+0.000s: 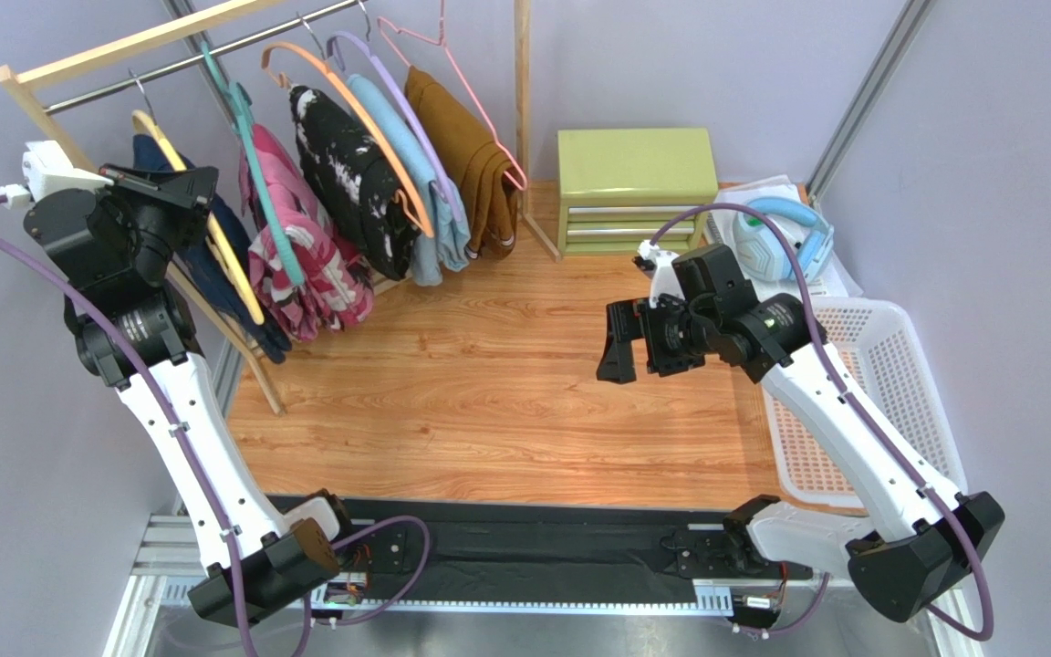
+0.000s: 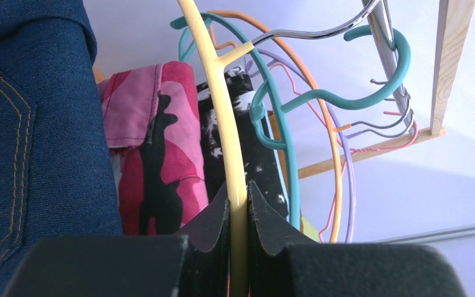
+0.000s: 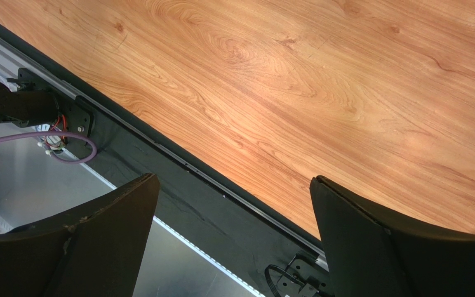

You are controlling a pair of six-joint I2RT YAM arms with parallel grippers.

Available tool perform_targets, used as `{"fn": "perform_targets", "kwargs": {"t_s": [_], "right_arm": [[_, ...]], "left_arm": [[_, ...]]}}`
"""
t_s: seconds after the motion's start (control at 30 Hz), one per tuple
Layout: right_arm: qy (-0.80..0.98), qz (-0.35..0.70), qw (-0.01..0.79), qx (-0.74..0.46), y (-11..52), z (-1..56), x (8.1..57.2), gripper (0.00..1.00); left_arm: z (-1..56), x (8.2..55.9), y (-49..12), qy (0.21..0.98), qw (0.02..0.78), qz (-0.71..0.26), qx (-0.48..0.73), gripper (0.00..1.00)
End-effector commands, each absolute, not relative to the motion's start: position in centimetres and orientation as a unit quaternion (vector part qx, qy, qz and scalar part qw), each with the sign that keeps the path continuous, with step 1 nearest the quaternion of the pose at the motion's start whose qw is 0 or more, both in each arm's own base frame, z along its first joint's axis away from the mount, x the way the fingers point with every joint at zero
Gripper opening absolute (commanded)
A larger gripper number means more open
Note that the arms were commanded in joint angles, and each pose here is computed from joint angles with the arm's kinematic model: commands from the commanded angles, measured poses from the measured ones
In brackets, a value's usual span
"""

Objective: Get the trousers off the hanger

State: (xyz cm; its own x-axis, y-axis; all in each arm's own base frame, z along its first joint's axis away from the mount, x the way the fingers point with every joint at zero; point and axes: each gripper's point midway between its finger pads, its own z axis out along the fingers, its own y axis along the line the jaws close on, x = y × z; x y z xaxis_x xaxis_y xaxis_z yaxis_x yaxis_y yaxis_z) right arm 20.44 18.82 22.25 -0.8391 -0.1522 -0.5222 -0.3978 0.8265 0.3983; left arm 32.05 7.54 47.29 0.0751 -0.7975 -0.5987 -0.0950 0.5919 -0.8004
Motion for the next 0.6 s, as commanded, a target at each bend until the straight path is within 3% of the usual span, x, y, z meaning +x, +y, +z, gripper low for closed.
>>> {"fn": "perform_targets", "kwargs": {"t_s": [0.0,0.33,0.57], "right_arm": [[0.915,0.266,0.258,-0.160,19.2,22.5,21.4,1.00],[0.913,0.272,0.253,-0.166,19.5,22.2,21.8,1.00],[0.911,0.276,0.255,-0.168,19.5,22.3,22.1,1.00]], "left_arm": [[49.3,31.8,7.9,0.613,0.695,-0.238,-0.291,0.00],[53.3,31.4,5.8,0.579,0.783,-0.197,-0.112,0.00],[53.8,30.7,6.0,0.548,0.815,-0.166,-0.088,0.00]]}}
